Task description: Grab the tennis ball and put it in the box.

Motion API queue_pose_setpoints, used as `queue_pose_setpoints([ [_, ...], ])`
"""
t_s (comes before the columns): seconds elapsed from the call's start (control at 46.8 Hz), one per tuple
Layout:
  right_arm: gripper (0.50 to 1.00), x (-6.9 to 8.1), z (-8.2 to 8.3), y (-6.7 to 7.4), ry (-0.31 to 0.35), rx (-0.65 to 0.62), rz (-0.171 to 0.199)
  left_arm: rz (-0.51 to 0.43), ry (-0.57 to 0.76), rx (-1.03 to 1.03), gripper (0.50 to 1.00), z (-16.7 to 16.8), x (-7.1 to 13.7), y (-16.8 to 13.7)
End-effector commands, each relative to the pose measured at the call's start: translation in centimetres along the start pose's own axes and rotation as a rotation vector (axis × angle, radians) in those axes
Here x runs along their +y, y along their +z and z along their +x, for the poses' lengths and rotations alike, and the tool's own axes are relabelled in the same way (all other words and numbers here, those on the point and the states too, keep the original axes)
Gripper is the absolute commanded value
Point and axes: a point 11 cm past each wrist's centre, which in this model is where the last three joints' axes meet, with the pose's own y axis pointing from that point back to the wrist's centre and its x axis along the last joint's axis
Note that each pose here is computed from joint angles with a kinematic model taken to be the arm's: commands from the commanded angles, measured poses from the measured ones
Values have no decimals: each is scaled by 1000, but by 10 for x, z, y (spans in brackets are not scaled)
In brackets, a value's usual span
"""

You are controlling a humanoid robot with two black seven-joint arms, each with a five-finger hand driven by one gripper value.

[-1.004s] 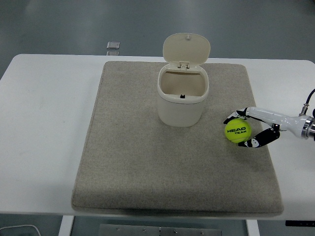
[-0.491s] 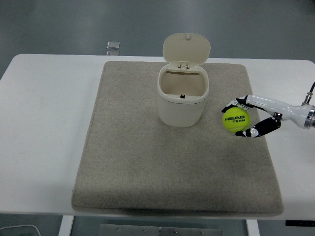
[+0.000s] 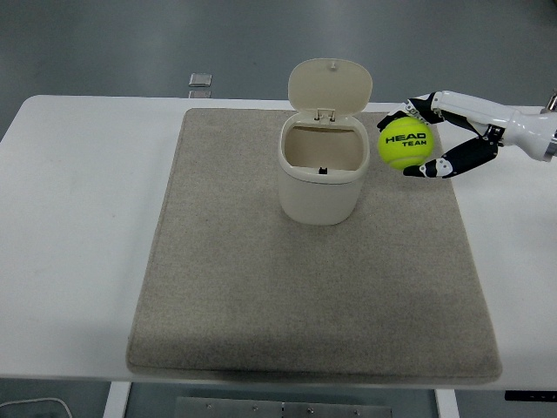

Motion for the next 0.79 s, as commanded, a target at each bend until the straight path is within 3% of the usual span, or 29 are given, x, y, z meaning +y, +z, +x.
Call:
queue_pose_setpoints([
  [0.0, 500, -7, -2, -6, -18, -13, 23, 0, 1, -1, 992, 0, 0, 0],
  [0.235, 500, -30, -2, -21, -31, -5, 67, 0, 0, -1, 992, 0, 0, 0],
  [0.342, 500, -37, 0, -21, -23, -2, 69, 1, 1, 1, 992, 0, 0, 0],
  [0.62, 500, -67, -12, -22, -34, -39, 70, 1, 0, -1, 990, 0, 0, 0],
  [0.769, 562, -73, -16, -21, -37, -47, 69, 0, 0, 1, 992, 0, 0, 0],
])
